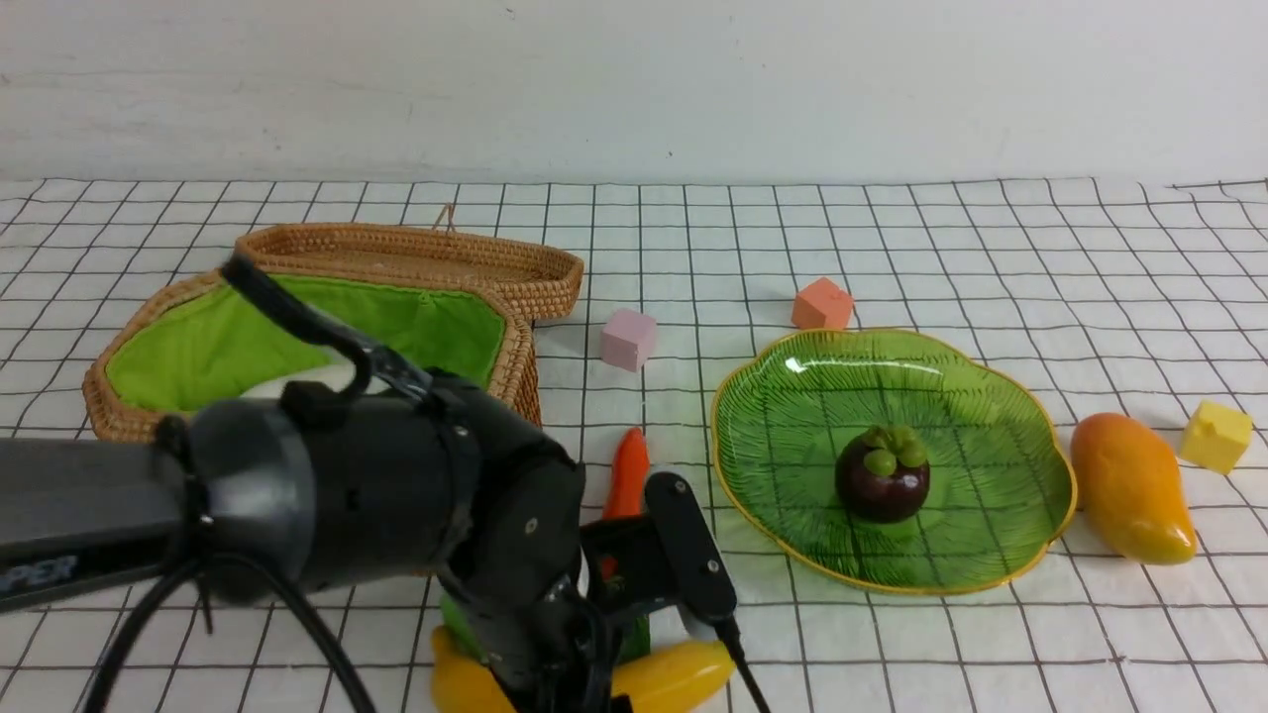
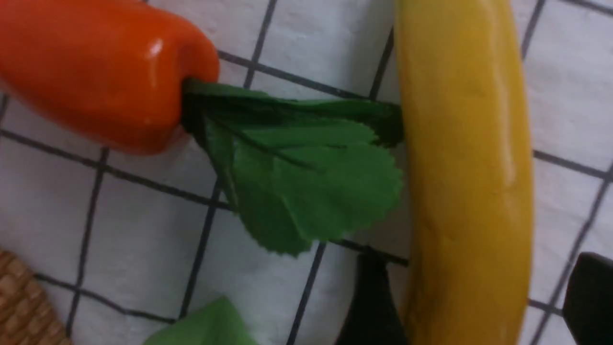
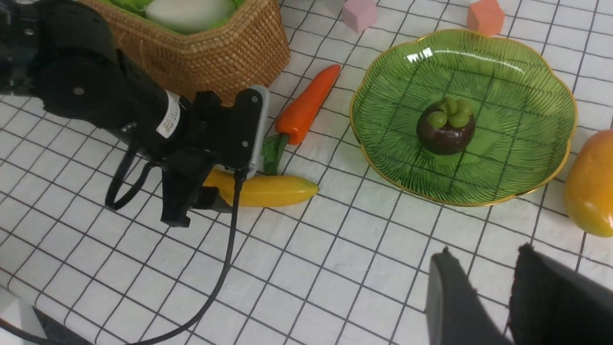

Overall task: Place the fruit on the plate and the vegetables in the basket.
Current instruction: Use the left arm to grab a banana and put it into the right plate

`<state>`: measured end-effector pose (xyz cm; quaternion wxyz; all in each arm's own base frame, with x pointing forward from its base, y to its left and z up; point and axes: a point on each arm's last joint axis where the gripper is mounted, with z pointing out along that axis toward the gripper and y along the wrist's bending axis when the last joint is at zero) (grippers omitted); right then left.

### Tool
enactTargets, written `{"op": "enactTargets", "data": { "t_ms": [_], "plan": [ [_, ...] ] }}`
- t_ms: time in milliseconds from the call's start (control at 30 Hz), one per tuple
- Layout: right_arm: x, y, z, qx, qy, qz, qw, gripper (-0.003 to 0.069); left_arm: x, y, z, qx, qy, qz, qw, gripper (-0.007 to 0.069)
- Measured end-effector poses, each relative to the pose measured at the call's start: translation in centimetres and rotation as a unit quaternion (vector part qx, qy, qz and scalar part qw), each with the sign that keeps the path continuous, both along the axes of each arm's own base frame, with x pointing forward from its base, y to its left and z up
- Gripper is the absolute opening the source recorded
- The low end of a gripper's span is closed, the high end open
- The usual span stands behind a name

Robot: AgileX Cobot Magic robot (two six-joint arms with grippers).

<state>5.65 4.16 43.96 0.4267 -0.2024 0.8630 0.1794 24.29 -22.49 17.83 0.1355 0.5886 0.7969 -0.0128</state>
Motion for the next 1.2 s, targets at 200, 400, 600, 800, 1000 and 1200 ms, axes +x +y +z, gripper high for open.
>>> {"op": "enactTargets", "data": {
  "t_ms": [200, 400, 600, 800, 1000, 1200],
  "plan": [
    [-0.1, 0.0, -0.1, -0.007, 0.003, 0.004, 1.000, 0.0215, 0.2, -0.1, -1.7, 0.025, 0.016, 0.000, 1.000, 0.0299],
    [-0.1, 0.0, -0.1, -0.007, 0.003, 0.005, 1.000, 0.0216, -0.3, 0.2, -0.5, 0.040, 0.042, 0.017, 0.998, 0.0300],
    [-0.1, 0.0, -0.1, -0.006, 0.003, 0.005, 1.000, 0.0216, -3.2, -1.6, 6.9, 0.001, 0.022, -0.022, 1.000, 0.0300],
    [0.3, -0.3, 0.1, -0.013, -0.017, -0.010, 1.000, 0.0218, -2.4, -5.6, 13.5, -0.149, -0.106, -0.051, 0.982, 0.0300],
    [0.3, -0.4, 0.1, -0.013, -0.017, -0.019, 1.000, 0.0223, 3.1, -10.7, 12.6, -0.160, -0.152, -0.078, 0.972, 0.0300],
    [0.2, -0.4, -0.1, -0.017, -0.003, -0.017, 1.000, 0.0225, 7.5, -16.0, 7.1, -0.112, -0.114, -0.096, 0.982, 0.0300]
  ]
}}
